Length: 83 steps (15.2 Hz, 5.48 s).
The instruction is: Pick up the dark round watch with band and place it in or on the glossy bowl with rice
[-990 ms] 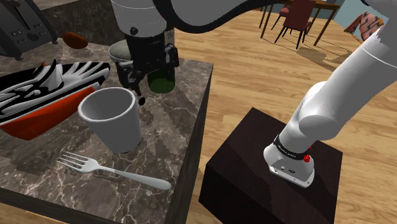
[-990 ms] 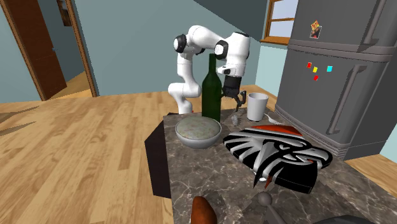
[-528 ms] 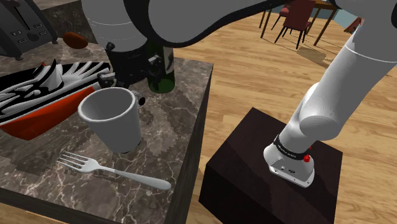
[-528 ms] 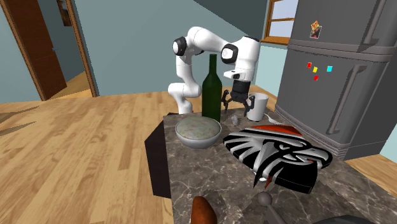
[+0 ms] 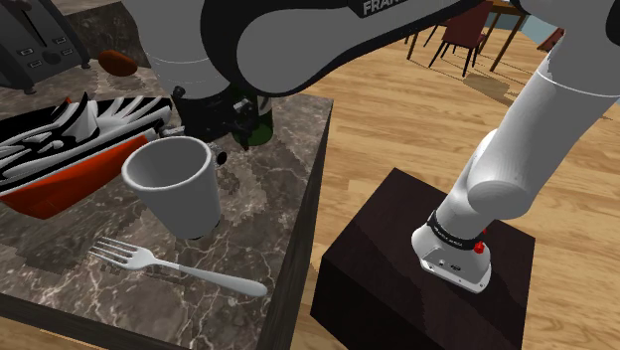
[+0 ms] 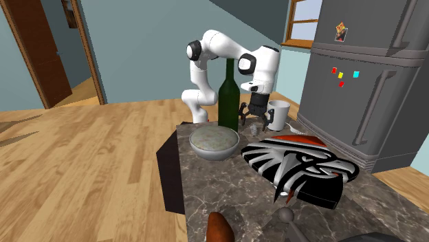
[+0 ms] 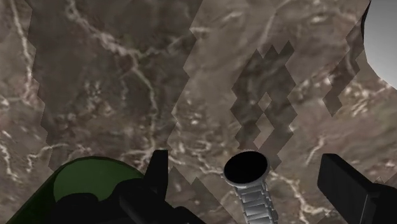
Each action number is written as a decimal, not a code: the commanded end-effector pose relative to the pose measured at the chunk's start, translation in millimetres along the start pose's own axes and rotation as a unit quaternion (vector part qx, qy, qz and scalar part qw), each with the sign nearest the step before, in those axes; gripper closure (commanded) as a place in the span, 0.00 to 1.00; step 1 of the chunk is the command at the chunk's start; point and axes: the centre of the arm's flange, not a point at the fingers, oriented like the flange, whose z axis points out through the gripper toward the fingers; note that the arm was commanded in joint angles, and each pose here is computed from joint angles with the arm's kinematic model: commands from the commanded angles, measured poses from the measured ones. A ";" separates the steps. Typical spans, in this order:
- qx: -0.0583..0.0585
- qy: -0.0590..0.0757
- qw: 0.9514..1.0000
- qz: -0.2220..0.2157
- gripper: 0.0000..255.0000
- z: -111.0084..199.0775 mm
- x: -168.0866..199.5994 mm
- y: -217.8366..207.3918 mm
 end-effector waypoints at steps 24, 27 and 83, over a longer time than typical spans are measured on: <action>0.000 0.000 1.000 0.000 1.00 -57.0 9.6 4.6; 0.000 0.000 1.000 0.000 1.00 -72.6 12.2 5.9; 0.000 0.000 1.000 0.000 1.00 -57.1 212.0 106.5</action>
